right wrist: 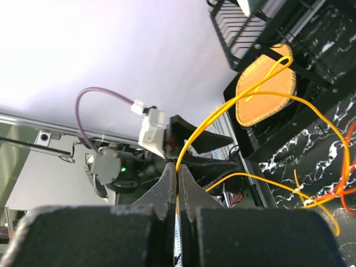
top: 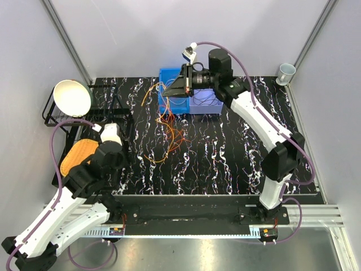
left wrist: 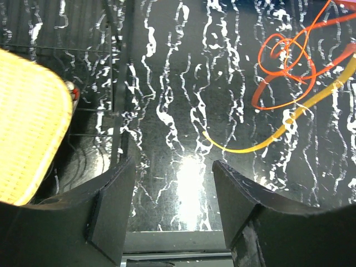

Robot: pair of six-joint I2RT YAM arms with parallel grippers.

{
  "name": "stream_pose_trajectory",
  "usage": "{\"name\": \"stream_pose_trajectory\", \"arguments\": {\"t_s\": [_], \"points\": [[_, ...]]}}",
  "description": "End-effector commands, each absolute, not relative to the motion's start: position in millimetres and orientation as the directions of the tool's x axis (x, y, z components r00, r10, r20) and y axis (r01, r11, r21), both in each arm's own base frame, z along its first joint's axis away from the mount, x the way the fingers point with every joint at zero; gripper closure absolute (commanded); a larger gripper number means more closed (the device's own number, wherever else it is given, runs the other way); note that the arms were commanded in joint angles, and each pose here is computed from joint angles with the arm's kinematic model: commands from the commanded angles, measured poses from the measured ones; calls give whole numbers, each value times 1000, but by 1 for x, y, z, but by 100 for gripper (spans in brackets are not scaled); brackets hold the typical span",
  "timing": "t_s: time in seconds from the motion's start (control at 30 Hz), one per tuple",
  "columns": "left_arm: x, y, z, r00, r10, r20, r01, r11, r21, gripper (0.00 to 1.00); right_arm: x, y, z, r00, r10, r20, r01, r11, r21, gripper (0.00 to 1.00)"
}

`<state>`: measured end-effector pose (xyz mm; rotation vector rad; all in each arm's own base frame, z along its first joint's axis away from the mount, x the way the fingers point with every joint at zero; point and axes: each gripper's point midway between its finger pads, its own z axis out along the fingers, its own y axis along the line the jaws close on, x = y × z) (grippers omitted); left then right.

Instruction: Untangle the cables

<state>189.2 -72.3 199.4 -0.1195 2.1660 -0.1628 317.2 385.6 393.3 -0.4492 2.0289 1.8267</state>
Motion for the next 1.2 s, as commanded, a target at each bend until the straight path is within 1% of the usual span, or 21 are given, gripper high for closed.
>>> {"name": "stream_pose_trajectory", "arguments": {"t_s": [0.0, 0.13, 0.17, 0.2, 0.27, 0.3, 0.37, 0.4, 0.47, 0.63, 0.67, 0.87, 1.0, 1.17], "points": [[192, -94, 221, -520, -187, -834, 79, 961, -265, 39, 294, 368, 446, -834, 33, -550, -548, 52, 835, 100], [199, -122, 231, -487, -278, -828, 156, 905, -396, 39, 288, 364, 459, -824, 28, -565, -565, 30, 825, 100], [200, -132, 223, -509, -279, -815, 177, 892, -416, 40, 285, 362, 464, -820, 27, -571, -571, 23, 821, 100], [208, -142, 234, -478, -323, -816, 202, 864, -460, 42, 281, 360, 468, -815, 22, -579, -579, 14, 815, 100], [215, -155, 230, -478, -324, -816, 236, 848, -474, 44, 273, 357, 472, -813, 1, -582, -582, -4, 813, 100], [223, -161, 240, -432, -333, -838, 274, 837, -473, 44, 268, 354, 476, -809, -1, -588, -588, -9, 809, 100], [236, -165, 235, -406, -319, -856, 272, 852, -447, 44, 262, 350, 477, -806, -13, -592, -591, -19, 806, 100], [244, -169, 244, -356, -320, -878, 302, 849, -433, 43, 256, 346, 480, -800, -15, -599, -599, -26, 801, 100], [253, -175, 241, -340, -288, -895, 323, 859, -398, 41, 249, 343, 478, -801, -39, -598, -597, -38, 802, 100], [270, -183, 263, -251, -279, -927, 360, 862, -357, 38, 229, 334, 480, -786, -73, -614, -610, -68, 790, 100], [271, -185, 273, -222, -277, -935, 383, 857, -345, 37, 228, 333, 477, -788, -78, -611, -607, -67, 792, 100], [262, -197, 306, -148, -257, -955, 507, 809, -296, 36, 214, 324, 476, -778, -91, -622, -617, -77, 783, 100], [255, -207, 326, -104, -287, -952, 583, 758, -292, 33, 211, 322, 472, -780, -91, -619, -614, -72, 786, 100], [248, -229, 338, -120, -299, -947, 677, 673, -298, 33, 207, 320, 472, -780, -92, -619, -614, -73, 786, 100]]}}
